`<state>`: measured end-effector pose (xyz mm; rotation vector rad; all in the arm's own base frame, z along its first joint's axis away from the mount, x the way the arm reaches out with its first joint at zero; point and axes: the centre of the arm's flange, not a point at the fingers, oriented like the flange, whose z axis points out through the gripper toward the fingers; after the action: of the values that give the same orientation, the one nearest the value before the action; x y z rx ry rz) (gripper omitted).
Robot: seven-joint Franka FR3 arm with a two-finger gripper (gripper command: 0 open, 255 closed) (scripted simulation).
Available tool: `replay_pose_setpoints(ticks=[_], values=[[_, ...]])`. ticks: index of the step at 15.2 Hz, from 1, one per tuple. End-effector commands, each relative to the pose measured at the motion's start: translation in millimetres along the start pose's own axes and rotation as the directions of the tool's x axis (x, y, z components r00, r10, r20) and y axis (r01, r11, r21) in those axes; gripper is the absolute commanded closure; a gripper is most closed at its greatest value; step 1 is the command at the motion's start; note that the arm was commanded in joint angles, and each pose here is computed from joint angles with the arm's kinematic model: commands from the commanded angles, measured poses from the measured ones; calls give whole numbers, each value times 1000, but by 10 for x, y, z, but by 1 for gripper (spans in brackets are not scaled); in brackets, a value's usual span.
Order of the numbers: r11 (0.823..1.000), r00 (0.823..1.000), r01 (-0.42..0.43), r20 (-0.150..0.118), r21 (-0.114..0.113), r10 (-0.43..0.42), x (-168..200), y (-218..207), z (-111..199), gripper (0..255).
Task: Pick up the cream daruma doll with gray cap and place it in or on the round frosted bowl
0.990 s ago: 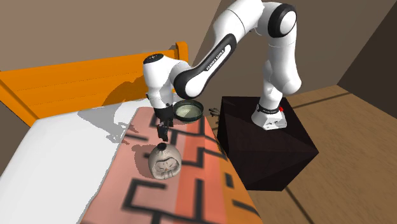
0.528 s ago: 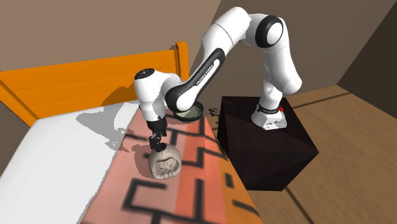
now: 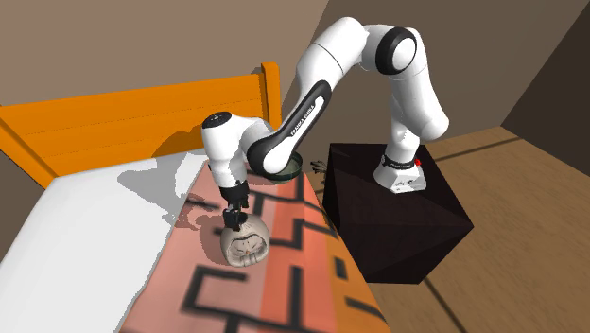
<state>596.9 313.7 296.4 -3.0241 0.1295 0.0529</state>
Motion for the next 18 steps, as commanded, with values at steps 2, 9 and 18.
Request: replay_pose_setpoints(ticks=[2, 9, 18], values=[[1000, 1000, 0, 0, 0, 0, 1, -1, 1, 0], [1000, 1000, 0, 0, 0, 0, 0, 0, 1, 255], [1000, 1000, 0, 0, 0, 0, -10, -30, -261, 255]])
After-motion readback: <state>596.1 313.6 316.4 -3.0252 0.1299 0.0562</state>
